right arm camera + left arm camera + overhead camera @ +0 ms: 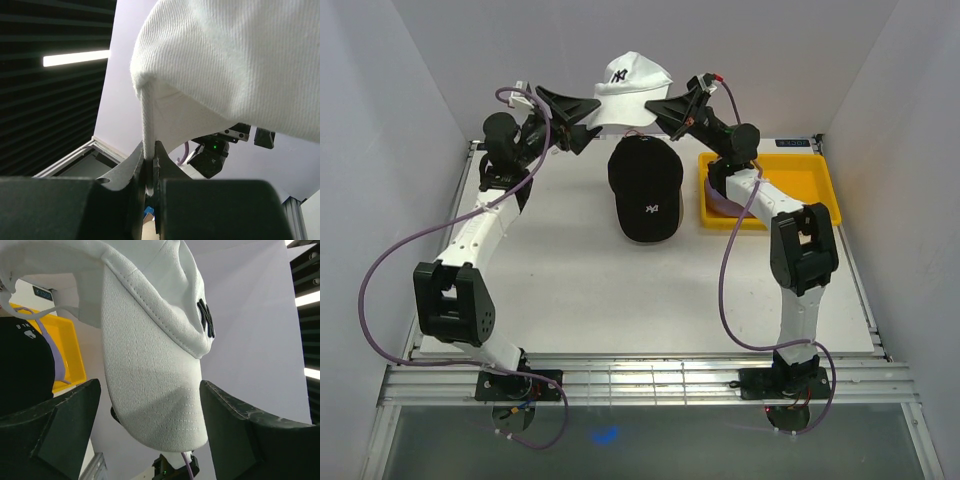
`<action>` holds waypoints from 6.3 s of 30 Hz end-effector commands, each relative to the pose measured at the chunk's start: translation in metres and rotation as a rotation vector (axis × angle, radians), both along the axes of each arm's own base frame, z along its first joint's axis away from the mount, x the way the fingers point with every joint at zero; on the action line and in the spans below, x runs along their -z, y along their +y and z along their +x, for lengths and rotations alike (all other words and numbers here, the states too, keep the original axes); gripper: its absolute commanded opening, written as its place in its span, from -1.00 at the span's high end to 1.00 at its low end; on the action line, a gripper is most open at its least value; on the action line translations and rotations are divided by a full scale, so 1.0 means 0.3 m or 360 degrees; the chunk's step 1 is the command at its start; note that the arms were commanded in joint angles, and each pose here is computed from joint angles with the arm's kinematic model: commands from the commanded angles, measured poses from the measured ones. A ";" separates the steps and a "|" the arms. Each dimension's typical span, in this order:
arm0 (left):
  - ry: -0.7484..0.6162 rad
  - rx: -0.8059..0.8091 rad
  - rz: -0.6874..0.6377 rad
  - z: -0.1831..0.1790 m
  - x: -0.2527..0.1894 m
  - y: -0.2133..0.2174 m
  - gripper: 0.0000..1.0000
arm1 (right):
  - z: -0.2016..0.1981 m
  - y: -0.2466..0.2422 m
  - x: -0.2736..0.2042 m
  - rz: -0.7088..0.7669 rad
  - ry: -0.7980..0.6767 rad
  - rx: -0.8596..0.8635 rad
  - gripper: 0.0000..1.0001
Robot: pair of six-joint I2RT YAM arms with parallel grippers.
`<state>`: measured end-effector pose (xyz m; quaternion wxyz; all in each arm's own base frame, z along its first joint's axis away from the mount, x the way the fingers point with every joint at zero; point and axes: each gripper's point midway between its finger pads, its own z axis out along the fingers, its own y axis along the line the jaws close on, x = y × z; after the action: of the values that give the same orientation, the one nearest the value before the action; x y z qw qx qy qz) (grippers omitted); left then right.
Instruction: Stack the hats
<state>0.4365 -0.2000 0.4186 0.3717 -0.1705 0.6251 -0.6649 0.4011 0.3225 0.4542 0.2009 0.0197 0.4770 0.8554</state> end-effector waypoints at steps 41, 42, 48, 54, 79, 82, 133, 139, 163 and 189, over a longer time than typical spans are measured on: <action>-0.0088 0.0462 0.0009 0.060 0.101 -0.323 0.76 | 0.252 -0.187 0.201 -0.0095 0.0178 -0.0022 0.74; -0.0100 0.0469 0.0009 0.059 0.093 -0.327 0.76 | 0.251 -0.186 0.182 -0.0098 0.0148 -0.0025 0.74; -0.0099 0.0495 -0.0003 0.082 0.088 -0.336 0.74 | 0.263 -0.177 0.177 -0.0131 0.0138 -0.0022 0.74; -0.0058 0.0510 0.0024 0.052 0.149 -0.336 0.74 | 0.243 -0.179 0.250 -0.0145 0.0163 -0.0036 0.74; -0.0199 0.0657 0.0129 -0.156 0.216 -0.344 0.74 | 0.083 -0.196 0.352 -0.0209 0.0029 -0.0106 0.74; -0.0257 0.0682 0.0130 -0.138 0.188 -0.355 0.75 | 0.100 -0.190 0.354 -0.0225 0.0020 -0.0104 0.75; -0.0216 0.0912 0.0300 -0.419 0.488 -0.306 0.83 | -0.175 -0.240 0.561 -0.0338 -0.0079 -0.0109 0.70; -0.0138 0.0868 0.0306 -0.439 0.548 -0.292 0.85 | -0.197 -0.239 0.612 -0.0391 -0.0050 -0.0113 0.70; 0.0257 0.0562 0.0333 -0.360 0.737 -0.176 0.94 | -0.207 -0.212 0.772 -0.0679 -0.0004 -0.0074 0.23; 0.0503 0.0449 0.0372 -0.336 0.889 -0.106 1.00 | -0.231 -0.202 0.990 -0.1186 0.0049 -0.0014 0.21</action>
<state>0.3227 -0.2457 0.1752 0.1763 -0.0857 0.7501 -0.6316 0.3403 0.2620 0.1569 0.1821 -0.0113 0.7504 0.6353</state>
